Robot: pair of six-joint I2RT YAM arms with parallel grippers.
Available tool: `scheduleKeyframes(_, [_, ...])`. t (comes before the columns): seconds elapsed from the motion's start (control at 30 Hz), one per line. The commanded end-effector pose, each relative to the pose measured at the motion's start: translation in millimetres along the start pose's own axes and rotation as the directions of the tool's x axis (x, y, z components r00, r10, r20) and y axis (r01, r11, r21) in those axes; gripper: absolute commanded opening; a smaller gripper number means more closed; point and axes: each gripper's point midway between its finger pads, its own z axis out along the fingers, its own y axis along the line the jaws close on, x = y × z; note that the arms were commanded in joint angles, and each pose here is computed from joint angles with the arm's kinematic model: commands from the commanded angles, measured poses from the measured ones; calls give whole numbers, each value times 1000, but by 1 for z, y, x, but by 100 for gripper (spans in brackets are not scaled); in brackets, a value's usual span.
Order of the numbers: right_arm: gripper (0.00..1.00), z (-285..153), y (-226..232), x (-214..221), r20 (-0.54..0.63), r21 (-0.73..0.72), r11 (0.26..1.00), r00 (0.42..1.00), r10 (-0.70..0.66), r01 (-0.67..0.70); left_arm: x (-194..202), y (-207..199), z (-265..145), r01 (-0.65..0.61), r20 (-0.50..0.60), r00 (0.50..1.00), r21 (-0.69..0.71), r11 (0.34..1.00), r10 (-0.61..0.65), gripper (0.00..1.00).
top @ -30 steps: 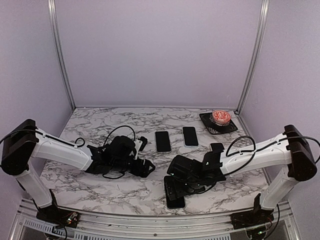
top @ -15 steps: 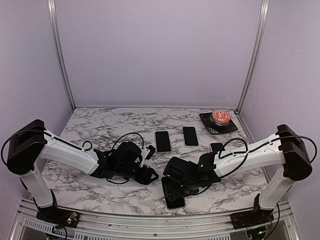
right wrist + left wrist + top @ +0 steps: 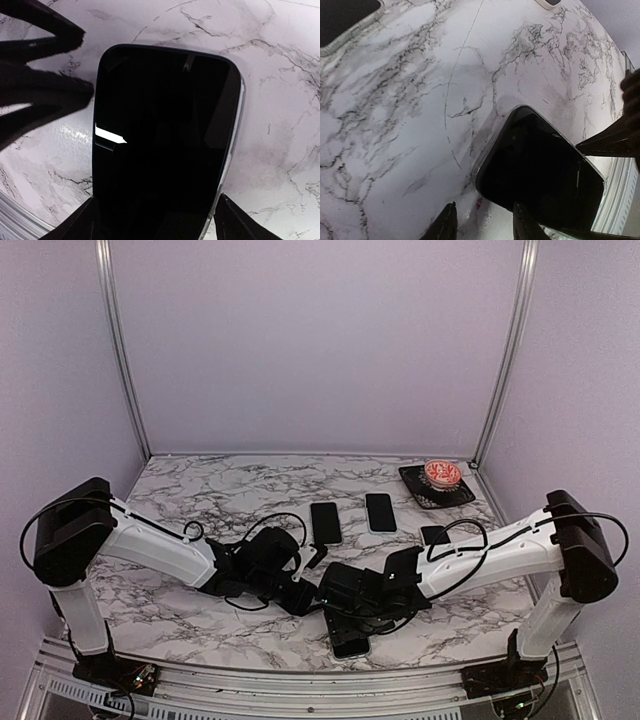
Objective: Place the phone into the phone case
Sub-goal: Move the phone with the phone case to the center of the board.
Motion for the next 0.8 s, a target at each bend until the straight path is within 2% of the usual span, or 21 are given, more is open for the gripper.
scheduleKeyframes(0.0, [75,19,-31,54,-152,127,992,988,5,15,41,-11,19,-9,-167,986,67,998,20,33])
scheduleKeyframes(0.1, [74,11,-33,51,-125,108,994,992,14,0,40,-11,18,-15,-156,988,62,998,24,33])
scheduleKeyframes(0.17, [78,2,-22,40,-78,44,999,997,-7,10,36,-12,16,-23,-144,989,63,998,32,33])
scheduleKeyframes(0.3, [95,-17,-2,17,11,-41,998,999,-39,39,37,-14,20,-25,-153,988,66,997,35,33])
scheduleKeyframes(0.37, [99,-23,7,11,29,-63,997,999,-41,43,41,-18,20,-29,-163,986,80,996,42,31])
scheduleKeyframes(0.47, [99,-25,16,5,63,-73,997,997,-35,39,46,-29,22,-66,-178,981,100,993,83,28])
scheduleKeyframes(0.6, [99,-15,14,8,51,-37,999,998,-32,34,58,-38,23,-87,-226,968,115,990,111,23])
scheduleKeyframes(0.77, [98,-10,10,12,37,-23,1000,999,-14,15,76,-26,23,-103,-281,952,71,992,119,21])
